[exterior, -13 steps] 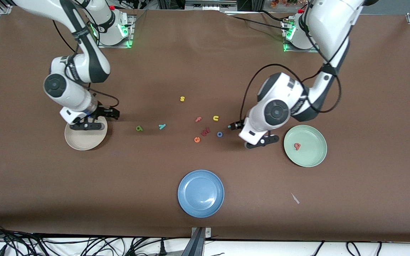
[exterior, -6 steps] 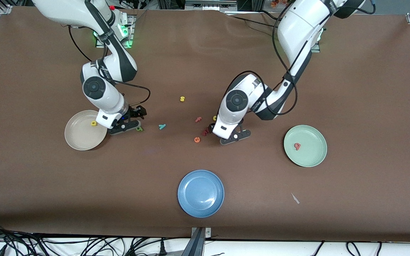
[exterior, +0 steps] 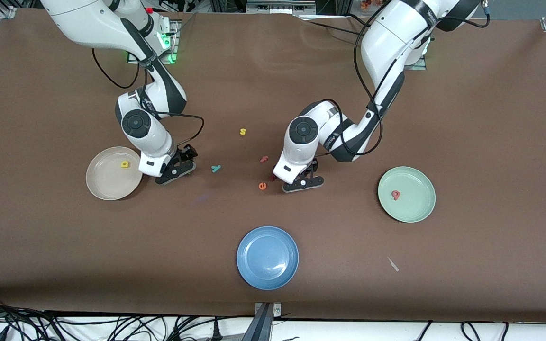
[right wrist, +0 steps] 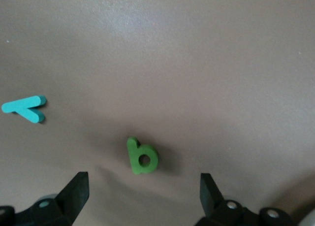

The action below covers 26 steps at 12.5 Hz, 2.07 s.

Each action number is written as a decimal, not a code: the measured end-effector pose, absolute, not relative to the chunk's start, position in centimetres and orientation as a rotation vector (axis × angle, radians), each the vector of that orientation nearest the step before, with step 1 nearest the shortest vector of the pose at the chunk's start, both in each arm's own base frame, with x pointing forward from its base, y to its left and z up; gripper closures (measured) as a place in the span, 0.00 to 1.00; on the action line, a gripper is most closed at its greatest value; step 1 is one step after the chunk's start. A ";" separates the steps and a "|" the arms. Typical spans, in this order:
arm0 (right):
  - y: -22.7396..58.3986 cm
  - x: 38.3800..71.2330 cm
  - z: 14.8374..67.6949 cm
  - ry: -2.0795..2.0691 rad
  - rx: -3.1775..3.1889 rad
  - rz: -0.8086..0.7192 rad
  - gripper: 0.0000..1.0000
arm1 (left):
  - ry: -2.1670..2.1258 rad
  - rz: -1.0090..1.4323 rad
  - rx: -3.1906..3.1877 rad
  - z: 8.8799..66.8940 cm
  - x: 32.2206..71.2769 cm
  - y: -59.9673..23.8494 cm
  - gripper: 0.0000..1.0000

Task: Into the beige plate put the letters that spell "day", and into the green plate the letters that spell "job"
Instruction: 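Grasp the green b and blue o with both grippers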

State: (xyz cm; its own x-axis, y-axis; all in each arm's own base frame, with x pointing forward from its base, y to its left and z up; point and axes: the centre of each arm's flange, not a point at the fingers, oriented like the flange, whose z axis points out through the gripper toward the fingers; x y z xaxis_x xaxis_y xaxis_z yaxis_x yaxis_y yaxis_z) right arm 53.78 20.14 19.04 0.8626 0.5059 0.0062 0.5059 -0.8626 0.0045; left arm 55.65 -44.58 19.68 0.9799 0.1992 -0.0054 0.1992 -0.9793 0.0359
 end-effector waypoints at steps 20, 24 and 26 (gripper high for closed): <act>20.1 54.2 17.8 0.827 3.032 0.025 0.73 | 0.291 0.012 3.099 19.9 57.6 -43.8 0.76; 18.6 55.5 19.8 0.764 3.028 -0.024 0.73 | 0.143 -0.055 3.183 24.2 60.1 -38.9 0.76; 15.7 55.9 22.0 0.645 3.046 -0.101 0.73 | 0.033 -0.105 3.214 25.9 61.3 -36.1 0.76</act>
State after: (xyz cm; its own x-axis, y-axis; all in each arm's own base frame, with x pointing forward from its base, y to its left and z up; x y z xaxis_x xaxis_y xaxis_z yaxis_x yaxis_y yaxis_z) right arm 55.89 15.74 21.99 0.9122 0.4040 -0.0686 0.4057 -0.9139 0.0124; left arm 61.27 -36.07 25.89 0.9977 0.0228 -0.0642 0.0179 -0.9970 -0.0752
